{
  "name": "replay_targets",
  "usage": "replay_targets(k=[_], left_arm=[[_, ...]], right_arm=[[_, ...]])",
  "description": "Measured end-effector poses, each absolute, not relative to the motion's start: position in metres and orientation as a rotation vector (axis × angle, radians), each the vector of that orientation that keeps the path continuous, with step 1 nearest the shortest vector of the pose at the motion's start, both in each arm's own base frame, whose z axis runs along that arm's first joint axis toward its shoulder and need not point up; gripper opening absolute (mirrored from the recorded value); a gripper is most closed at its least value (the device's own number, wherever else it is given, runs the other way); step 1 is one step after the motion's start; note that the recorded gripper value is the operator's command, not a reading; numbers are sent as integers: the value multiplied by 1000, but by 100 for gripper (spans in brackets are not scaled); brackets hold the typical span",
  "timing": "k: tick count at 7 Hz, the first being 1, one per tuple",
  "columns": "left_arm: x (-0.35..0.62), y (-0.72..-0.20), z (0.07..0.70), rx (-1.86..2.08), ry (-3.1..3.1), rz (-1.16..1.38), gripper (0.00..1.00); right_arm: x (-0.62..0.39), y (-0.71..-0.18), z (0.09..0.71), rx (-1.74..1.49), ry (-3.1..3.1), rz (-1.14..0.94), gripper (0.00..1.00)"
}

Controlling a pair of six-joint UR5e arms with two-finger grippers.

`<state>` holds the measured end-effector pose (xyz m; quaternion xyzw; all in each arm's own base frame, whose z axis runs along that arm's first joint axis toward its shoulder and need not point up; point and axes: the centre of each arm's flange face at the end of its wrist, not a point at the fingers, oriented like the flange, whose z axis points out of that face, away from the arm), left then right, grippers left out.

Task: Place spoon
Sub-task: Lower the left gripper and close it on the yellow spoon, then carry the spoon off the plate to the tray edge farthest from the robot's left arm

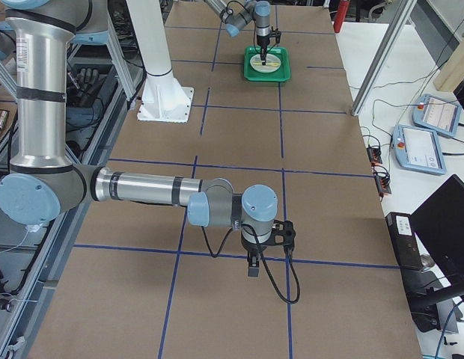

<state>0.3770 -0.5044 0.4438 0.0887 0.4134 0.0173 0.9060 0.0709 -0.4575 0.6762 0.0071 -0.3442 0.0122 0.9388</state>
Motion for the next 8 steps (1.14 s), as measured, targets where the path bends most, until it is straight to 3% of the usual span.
replay_targets(k=[5, 8], left_arm=[[391, -525, 375, 112, 882, -168, 2], [439, -509, 364, 121, 860, -180, 4]], right_arm=[[71, -458, 676, 14, -703, 25, 100], [71, -458, 676, 15, -703, 25, 100]])
